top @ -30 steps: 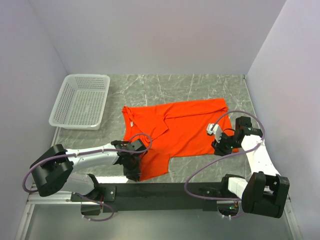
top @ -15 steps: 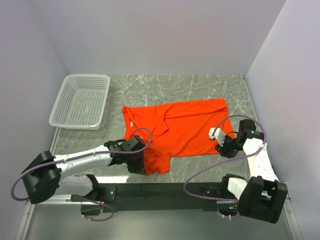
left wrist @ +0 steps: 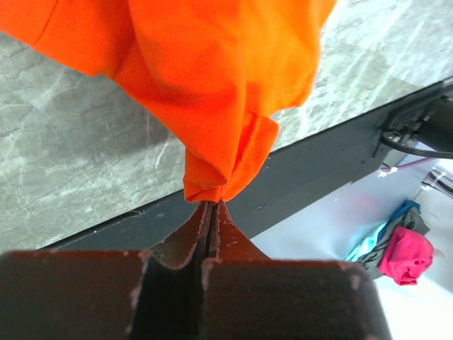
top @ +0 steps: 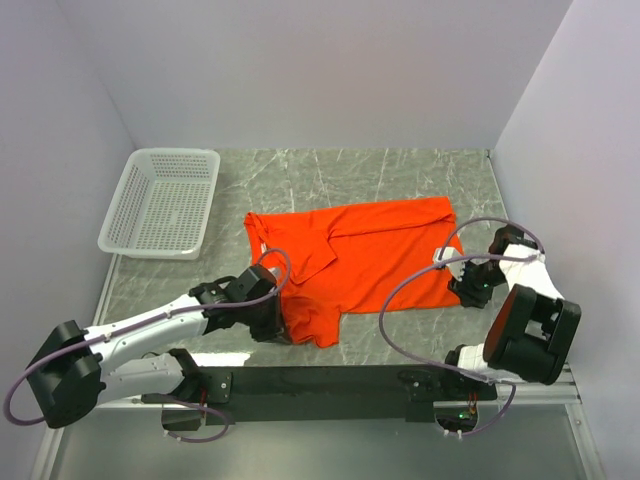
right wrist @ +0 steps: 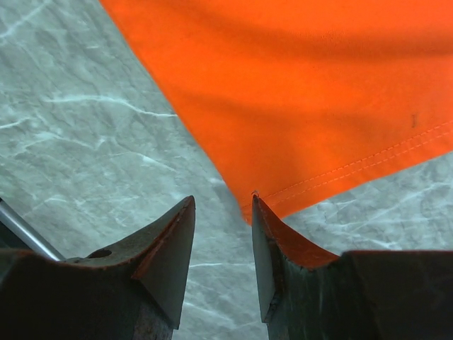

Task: Fold and stack the t-shirts
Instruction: Fold the tshirt

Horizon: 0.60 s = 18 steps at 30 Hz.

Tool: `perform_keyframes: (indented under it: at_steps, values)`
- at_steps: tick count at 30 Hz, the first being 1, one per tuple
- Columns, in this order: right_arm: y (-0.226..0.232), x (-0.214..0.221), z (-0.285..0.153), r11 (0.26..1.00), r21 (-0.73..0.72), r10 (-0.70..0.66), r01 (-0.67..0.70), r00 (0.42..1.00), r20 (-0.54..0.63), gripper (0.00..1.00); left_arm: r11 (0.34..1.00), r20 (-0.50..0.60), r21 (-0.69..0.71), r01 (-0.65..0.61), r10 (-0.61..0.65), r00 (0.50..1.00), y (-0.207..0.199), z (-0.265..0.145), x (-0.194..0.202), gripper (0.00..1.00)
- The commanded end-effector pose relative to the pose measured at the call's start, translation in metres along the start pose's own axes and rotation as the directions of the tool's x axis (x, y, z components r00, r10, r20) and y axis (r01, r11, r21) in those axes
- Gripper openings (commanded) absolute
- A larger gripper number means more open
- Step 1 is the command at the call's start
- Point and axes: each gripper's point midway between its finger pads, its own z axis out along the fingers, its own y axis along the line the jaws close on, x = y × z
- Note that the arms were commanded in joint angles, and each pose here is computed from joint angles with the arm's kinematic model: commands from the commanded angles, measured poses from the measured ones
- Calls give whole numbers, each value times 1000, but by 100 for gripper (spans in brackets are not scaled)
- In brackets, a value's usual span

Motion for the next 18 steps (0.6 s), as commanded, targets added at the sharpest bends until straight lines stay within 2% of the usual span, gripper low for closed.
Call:
perform_keyframes:
  at_steps: [1, 11, 18]
  values:
    - [-20, 3, -8, 1000, 25, -15, 15, 1000, -26, 45, 997, 13, 66, -34, 33, 999, -12, -9, -3, 1]
    - [-15, 5, 17, 1000, -15, -26, 25, 998, -59, 44, 995, 28, 90, -36, 33, 999, -11, -16, -14, 1]
    - [-15, 7, 31, 999, -31, -17, 15, 998, -67, 40, 996, 26, 84, -35, 33, 999, -10, -19, -21, 1]
